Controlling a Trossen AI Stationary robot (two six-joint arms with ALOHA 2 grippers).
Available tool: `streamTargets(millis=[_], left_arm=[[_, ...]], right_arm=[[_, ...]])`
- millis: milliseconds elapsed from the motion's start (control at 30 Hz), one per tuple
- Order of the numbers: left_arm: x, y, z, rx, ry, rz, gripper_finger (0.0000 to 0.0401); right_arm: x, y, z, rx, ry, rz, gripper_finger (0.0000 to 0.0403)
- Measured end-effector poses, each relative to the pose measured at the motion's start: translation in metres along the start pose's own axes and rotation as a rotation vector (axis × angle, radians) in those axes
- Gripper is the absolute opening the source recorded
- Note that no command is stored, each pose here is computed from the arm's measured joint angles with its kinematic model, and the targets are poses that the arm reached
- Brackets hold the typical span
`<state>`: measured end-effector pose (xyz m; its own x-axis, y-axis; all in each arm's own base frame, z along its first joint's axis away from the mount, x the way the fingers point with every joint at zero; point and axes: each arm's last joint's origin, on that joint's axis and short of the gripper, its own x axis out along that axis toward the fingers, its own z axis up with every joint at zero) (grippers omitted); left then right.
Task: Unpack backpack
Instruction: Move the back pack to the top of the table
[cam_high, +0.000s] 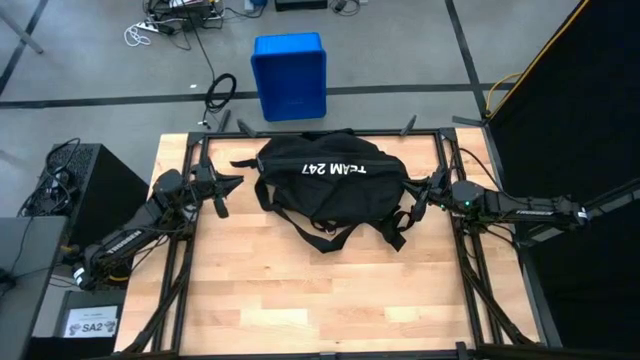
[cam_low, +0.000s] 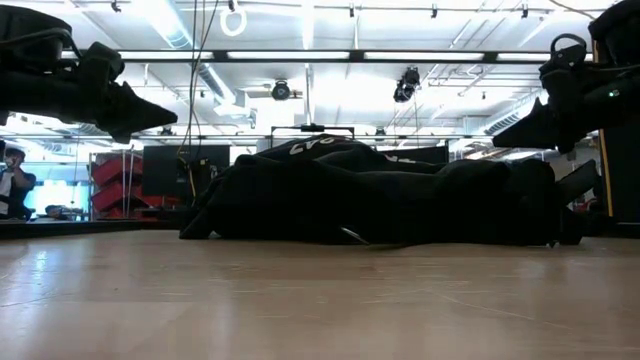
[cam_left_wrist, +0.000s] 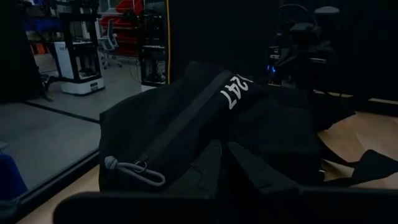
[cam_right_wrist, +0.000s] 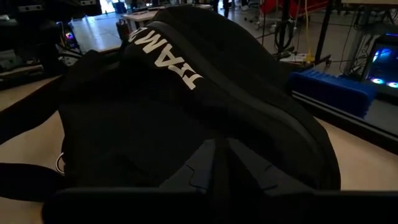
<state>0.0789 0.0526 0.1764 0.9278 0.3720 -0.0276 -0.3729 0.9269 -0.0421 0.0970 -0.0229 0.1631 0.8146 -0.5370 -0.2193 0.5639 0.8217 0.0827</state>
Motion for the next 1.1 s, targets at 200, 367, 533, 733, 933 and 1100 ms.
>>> streamTargets(millis=[200, 367, 533, 733, 933, 1100], left_arm=[[0.0, 0.0, 0.0001, 0.0, 0.0, 0.0, 0.0], [0.0, 0.0, 0.0001, 0.0, 0.0, 0.0, 0.0], [-0.0001, 0.0, 0.0003, 0.0, -0.001, 0.0, 0.0], [-0.0001, -0.0001, 0.0005, 0.0, -0.002, 0.0, 0.0], [-0.0001, -0.0001, 0.0005, 0.0, -0.002, 0.0, 0.0], [-0.0001, -0.0001, 0.0005, 0.0, -0.002, 0.0, 0.0]], right_arm=[[0.0, 0.0, 0.0, 0.0, 0.0, 0.0, 0.0017], [0.0, 0.0, 0.0, 0.0, 0.0, 0.001, 0.0011], [0.0, 0.0, 0.0, 0.0, 0.0, 0.001, 0.0006], [0.0, 0.0, 0.0001, 0.0, 0.0, 0.001, 0.0004], [0.0, 0.0, 0.0001, 0.0, 0.0, 0.001, 0.0011], [0.0, 0.0, 0.0001, 0.0, 0.0, 0.001, 0.0018]])
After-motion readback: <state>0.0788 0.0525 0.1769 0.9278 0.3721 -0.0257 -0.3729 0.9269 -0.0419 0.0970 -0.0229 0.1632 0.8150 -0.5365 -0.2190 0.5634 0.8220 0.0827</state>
